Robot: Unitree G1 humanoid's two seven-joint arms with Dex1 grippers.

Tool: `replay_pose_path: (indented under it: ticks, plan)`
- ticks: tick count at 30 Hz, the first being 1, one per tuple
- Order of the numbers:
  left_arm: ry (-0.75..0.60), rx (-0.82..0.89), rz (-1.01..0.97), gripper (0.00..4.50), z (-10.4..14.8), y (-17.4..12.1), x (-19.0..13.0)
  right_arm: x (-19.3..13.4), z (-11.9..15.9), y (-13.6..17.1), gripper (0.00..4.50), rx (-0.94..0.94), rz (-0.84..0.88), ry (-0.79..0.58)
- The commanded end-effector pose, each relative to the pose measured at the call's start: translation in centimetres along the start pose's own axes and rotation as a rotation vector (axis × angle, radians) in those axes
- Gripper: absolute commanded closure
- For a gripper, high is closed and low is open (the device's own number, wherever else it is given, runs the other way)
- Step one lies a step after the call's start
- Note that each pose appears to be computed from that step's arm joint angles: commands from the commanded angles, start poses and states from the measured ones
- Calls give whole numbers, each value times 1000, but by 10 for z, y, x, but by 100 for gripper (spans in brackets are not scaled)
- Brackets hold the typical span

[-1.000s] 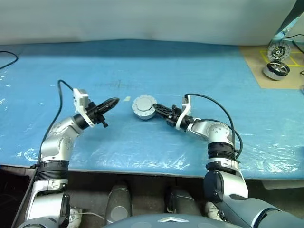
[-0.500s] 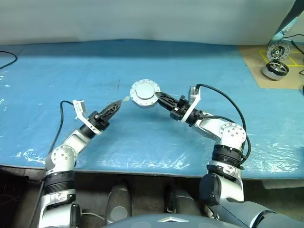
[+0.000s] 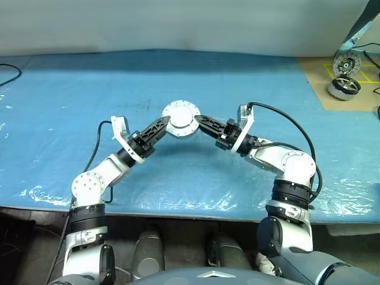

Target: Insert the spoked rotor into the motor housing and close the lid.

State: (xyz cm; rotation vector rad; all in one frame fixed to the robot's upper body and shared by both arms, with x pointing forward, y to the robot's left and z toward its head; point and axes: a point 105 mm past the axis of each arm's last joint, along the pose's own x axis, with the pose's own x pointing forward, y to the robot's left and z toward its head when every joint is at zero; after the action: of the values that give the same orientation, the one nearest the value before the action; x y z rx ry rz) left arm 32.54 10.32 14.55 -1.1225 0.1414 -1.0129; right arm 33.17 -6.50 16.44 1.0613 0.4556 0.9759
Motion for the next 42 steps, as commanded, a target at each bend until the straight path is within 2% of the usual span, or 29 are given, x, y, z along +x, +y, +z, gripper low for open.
replay_pose_path:
  ticks: [1, 5, 11, 17, 21, 27, 33, 37, 40, 42]
  plan:
    - [7, -30, -46, 2, -4, -1, 10, 6, -1, 29, 343, -39, 131, 11]
    - [-9, -72, -53, 2, -4, 4, 7, 6, -2, 29, 343, -38, 129, 13]
    - [-73, -48, -34, 2, 14, 10, -7, 4, -3, 28, 343, -38, 121, 11]
    - [56, -9, -26, 2, -13, 13, 1, 7, -3, 27, 343, -33, 120, 14]
    - [57, -13, -42, 2, -16, 12, 5, 7, -5, 27, 343, -32, 118, 22]
    - [-45, -9, -38, 187, -1, 19, 7, 7, -5, 26, 343, -31, 110, 25]
    - [-89, 5, -14, 191, 4, 21, 12, 7, -5, 26, 343, -32, 105, 23]
    - [-160, -45, -89, 193, 15, 11, 10, 7, -5, 25, 343, -29, 104, 23]
    - [-182, -35, -17, 197, 19, 19, 13, 7, -5, 25, 343, -27, 101, 21]
    - [-205, -48, -49, 197, 25, 11, 15, 7, -4, 23, 343, -26, 87, 16]
